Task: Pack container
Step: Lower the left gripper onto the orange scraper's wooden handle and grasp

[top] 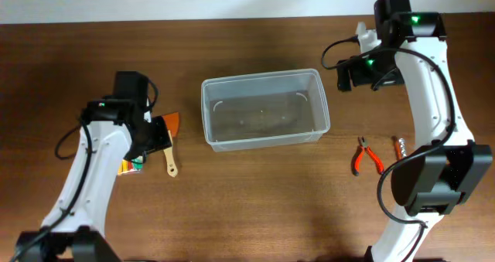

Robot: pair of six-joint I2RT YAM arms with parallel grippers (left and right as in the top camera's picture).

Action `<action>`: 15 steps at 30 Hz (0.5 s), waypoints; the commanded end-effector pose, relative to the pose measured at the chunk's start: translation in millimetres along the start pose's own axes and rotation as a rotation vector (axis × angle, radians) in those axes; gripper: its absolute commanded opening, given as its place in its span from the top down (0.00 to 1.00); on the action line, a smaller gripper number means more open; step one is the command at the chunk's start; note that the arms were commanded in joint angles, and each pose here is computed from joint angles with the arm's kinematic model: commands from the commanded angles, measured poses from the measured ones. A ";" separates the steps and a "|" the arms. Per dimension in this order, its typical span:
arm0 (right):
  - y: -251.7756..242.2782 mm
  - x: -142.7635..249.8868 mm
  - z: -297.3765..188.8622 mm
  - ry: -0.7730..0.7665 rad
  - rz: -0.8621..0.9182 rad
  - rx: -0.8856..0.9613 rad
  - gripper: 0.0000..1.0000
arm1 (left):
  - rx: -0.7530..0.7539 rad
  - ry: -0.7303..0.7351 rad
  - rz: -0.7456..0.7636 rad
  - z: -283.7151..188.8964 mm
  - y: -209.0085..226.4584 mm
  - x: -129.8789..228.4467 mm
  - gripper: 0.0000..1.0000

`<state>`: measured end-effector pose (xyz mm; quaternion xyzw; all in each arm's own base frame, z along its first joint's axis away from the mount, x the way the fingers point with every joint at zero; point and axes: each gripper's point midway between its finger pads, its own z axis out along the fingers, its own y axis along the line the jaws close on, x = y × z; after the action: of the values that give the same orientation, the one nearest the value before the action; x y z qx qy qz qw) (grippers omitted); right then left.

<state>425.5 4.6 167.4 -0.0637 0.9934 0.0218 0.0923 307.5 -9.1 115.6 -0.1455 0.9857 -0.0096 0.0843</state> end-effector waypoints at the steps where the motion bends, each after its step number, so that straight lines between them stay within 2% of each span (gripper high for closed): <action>1: 2.7 1.7 1.5 0.000 -0.006 -0.016 0.01 | 0.033 0.093 0.018 21.6 -5.0 7.2 0.44; 8: 1.3 1.2 1.5 -0.002 -0.007 -0.008 0.02 | 0.026 0.204 0.037 58.1 -10.3 15.0 0.44; 15: 1.3 1.4 1.5 -0.001 -0.006 -0.009 0.01 | 0.023 0.225 0.066 75.2 -10.6 13.3 0.43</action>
<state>424.8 5.2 163.9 -0.0638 0.9937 0.0238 0.0894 309.5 -19.0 46.7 -0.1303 0.9910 -0.0257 -0.0196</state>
